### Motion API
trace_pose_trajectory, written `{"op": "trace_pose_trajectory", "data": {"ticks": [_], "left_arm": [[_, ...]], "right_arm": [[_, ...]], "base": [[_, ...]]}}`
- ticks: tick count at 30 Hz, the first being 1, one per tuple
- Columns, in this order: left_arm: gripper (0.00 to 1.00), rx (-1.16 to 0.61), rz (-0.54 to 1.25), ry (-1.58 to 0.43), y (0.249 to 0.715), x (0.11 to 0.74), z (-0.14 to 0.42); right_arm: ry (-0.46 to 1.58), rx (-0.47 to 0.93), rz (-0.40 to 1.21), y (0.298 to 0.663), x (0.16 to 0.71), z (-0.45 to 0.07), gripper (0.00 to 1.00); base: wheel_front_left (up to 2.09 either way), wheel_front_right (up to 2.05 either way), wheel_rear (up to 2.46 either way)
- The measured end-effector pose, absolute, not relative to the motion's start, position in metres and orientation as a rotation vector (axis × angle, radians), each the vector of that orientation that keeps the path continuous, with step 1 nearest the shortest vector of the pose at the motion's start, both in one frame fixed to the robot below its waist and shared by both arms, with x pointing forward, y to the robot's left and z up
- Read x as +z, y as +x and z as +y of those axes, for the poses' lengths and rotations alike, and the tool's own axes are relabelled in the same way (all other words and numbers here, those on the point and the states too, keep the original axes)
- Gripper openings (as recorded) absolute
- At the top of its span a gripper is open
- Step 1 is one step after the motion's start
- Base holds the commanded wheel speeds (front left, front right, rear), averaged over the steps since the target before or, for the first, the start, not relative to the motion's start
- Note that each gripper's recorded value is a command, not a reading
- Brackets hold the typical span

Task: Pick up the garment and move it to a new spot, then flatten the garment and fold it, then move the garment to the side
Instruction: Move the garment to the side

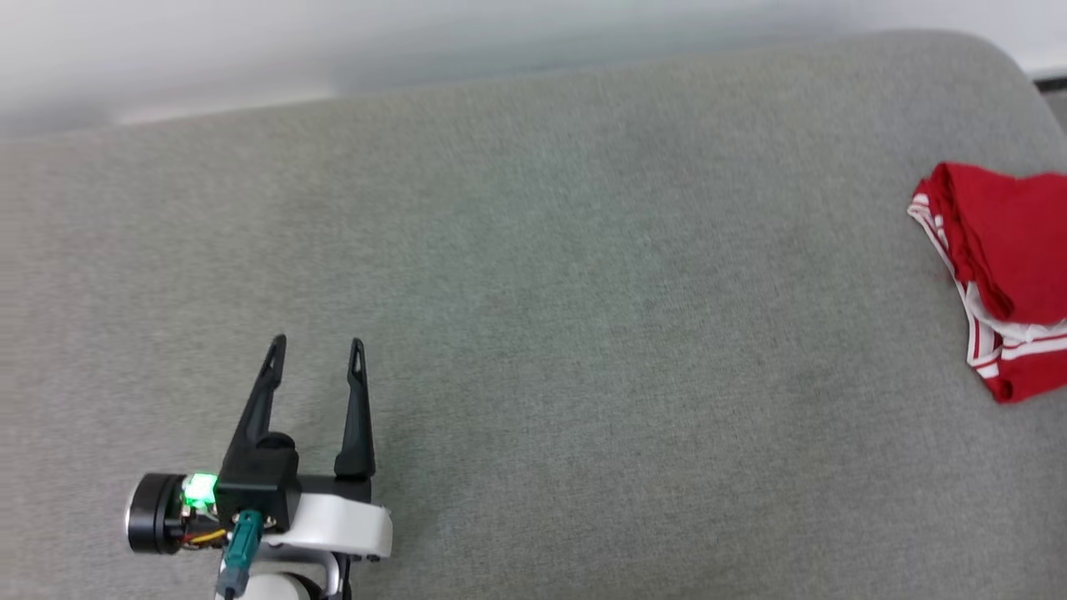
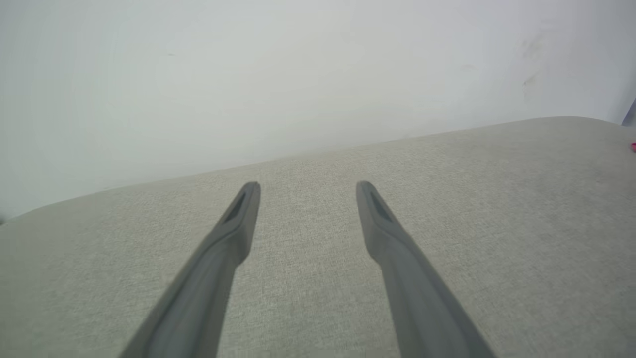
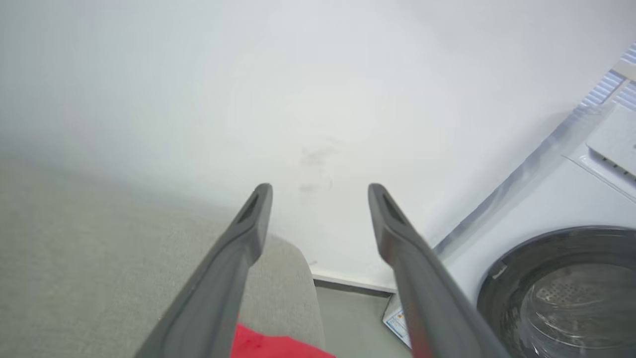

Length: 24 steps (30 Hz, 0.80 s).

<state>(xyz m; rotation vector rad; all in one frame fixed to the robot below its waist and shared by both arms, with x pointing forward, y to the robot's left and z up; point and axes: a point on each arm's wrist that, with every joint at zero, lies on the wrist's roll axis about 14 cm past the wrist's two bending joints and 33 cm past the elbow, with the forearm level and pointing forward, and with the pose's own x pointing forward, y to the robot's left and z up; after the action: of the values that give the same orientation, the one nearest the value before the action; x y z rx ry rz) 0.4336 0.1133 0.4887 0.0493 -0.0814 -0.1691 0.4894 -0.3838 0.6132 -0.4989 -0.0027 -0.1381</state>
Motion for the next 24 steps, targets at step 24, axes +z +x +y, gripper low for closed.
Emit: {"op": "trace_pose_trajectory", "data": {"ticks": [24], "left_arm": [[1.0,0.062,-0.146,0.063,0.357,0.527,0.188]], "right_arm": [[0.003,0.145,-0.315,0.402,0.583,-0.163,1.0]], "base": [[0.0,0.0,0.0]]}}
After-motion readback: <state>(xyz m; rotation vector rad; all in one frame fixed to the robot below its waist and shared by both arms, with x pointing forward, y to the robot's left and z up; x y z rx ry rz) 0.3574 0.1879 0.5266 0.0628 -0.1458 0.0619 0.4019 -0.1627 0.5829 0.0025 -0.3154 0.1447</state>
